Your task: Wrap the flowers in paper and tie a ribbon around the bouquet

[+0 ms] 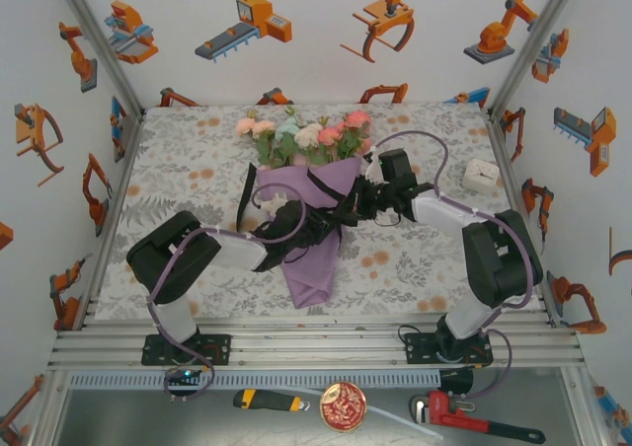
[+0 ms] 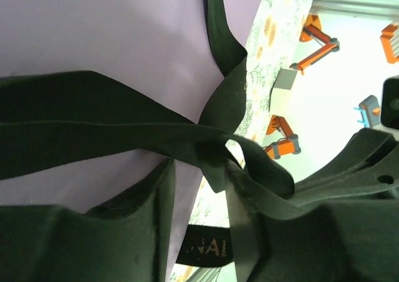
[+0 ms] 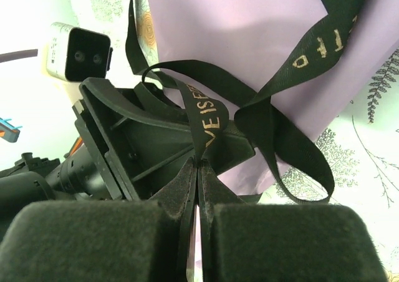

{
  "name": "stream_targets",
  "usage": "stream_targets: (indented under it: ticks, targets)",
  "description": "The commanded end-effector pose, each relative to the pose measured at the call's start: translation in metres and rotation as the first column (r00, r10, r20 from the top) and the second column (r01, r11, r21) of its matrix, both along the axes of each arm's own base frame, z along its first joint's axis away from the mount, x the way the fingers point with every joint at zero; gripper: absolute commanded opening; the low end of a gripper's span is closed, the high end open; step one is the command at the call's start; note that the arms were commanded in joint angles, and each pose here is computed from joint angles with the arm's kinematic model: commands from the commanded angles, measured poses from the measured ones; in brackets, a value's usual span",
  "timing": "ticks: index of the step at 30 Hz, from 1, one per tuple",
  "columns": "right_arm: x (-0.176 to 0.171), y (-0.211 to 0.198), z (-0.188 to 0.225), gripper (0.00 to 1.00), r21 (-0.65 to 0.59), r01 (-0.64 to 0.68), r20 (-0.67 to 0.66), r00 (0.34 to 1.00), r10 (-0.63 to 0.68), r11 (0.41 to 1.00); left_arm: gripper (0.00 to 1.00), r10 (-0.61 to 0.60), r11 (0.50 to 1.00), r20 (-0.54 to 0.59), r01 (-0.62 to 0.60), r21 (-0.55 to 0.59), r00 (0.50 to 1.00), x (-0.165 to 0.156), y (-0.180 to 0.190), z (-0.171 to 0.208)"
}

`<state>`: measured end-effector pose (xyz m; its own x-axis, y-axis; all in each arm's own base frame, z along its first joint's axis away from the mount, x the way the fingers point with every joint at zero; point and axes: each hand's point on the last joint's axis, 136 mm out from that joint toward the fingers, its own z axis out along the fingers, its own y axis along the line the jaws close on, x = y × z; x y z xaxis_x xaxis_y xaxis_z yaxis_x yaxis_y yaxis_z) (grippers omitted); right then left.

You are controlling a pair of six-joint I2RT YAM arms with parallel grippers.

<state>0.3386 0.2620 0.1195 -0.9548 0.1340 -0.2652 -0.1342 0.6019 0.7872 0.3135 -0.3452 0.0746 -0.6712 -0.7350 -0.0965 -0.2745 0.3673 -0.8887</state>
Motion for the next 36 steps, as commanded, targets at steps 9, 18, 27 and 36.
stream_targets:
  ticks: [9,18,27,36]
  targets:
    - [-0.001,0.0,0.009,0.06,0.019,-0.009,0.012,1.0,0.009,1.0,0.0,0.033,0.999,0.068,-0.03,-0.037,0.997,0.008,0.001,0.019]
    - [0.011,-0.024,0.004,0.06,-0.024,0.079,0.007,0.997,-0.079,0.997,0.0,-0.002,1.0,0.017,0.001,0.01,1.0,-0.017,0.02,0.009]
    - [0.014,-0.034,-0.015,0.07,-0.065,0.113,-0.025,0.993,-0.115,0.991,0.0,-0.008,0.966,0.07,-0.01,0.258,0.998,-0.046,0.067,0.037]
    - [0.006,-0.036,-0.008,0.42,-0.069,0.1,-0.023,0.995,-0.102,0.993,0.0,-0.111,0.932,0.118,0.062,0.357,0.987,-0.051,0.079,0.086]
